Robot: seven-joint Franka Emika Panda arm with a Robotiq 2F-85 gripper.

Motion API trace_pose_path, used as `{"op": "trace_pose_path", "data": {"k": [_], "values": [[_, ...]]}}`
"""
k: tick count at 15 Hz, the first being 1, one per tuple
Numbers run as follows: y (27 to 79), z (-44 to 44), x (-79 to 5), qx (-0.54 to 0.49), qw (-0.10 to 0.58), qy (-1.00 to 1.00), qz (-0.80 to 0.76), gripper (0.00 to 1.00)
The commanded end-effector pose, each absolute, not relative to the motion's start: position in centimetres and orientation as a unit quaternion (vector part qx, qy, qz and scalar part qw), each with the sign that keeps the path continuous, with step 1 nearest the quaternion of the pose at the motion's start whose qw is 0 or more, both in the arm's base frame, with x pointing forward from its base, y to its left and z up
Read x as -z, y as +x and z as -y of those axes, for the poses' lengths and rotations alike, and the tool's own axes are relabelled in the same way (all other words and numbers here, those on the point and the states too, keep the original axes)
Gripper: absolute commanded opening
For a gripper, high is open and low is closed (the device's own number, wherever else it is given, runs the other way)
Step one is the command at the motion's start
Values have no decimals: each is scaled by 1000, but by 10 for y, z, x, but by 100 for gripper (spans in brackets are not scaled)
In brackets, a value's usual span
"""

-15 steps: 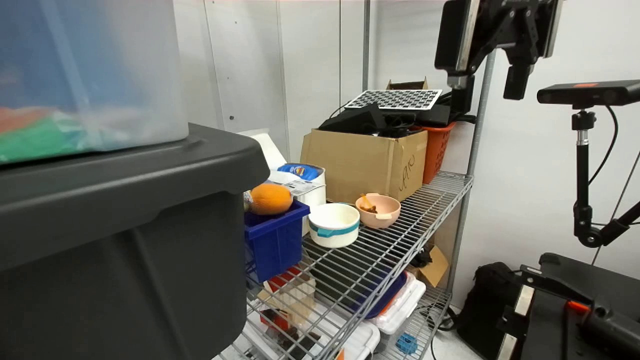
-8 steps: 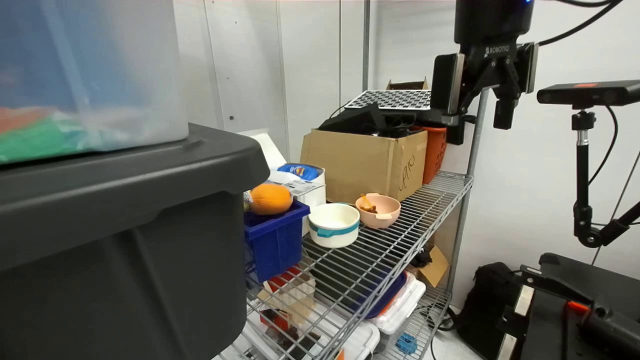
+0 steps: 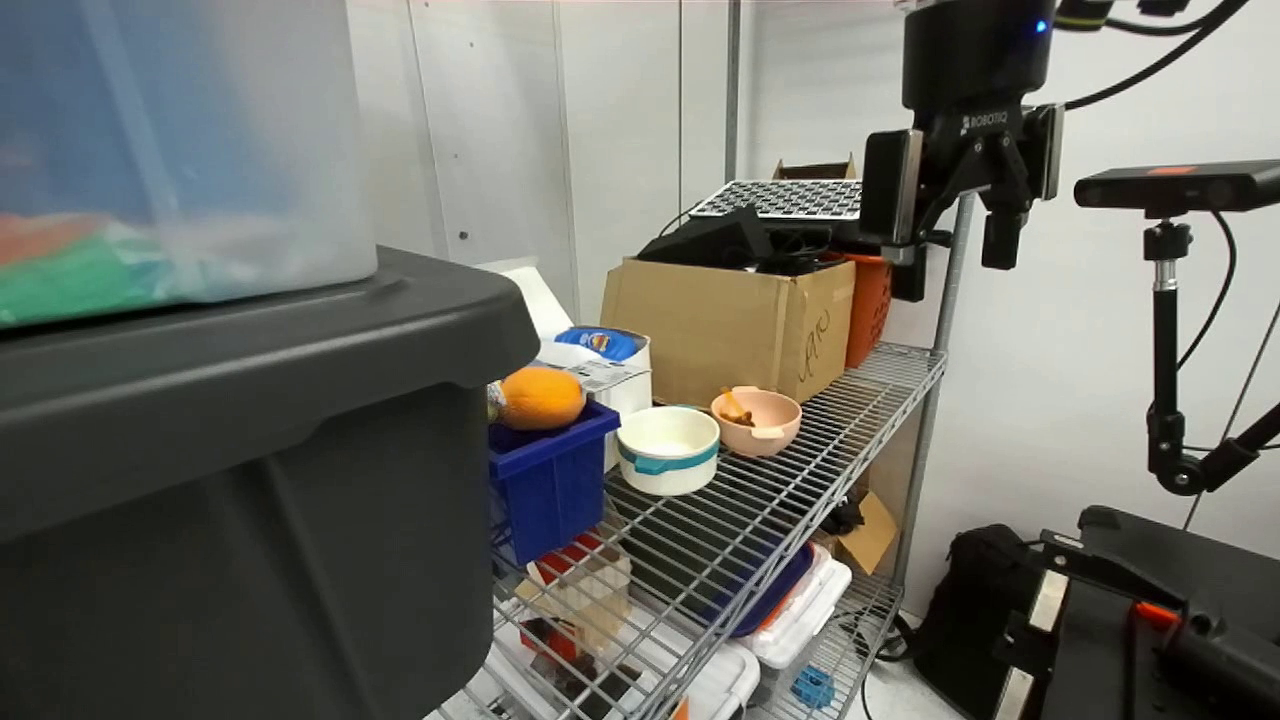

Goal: Transfer the bear plushie from the pink bowl to the cream bowl

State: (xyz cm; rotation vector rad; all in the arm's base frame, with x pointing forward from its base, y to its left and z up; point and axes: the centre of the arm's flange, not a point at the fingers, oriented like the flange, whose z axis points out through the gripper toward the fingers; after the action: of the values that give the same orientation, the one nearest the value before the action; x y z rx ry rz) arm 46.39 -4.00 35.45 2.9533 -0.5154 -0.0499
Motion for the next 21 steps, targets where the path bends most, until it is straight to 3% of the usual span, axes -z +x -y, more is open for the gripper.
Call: {"op": "trace_pose_path", "data": {"k": [1,21], "values": [[464,40,-355,16,72,982,171,100],[498,31,-343,5,73,980,186,100]]}}
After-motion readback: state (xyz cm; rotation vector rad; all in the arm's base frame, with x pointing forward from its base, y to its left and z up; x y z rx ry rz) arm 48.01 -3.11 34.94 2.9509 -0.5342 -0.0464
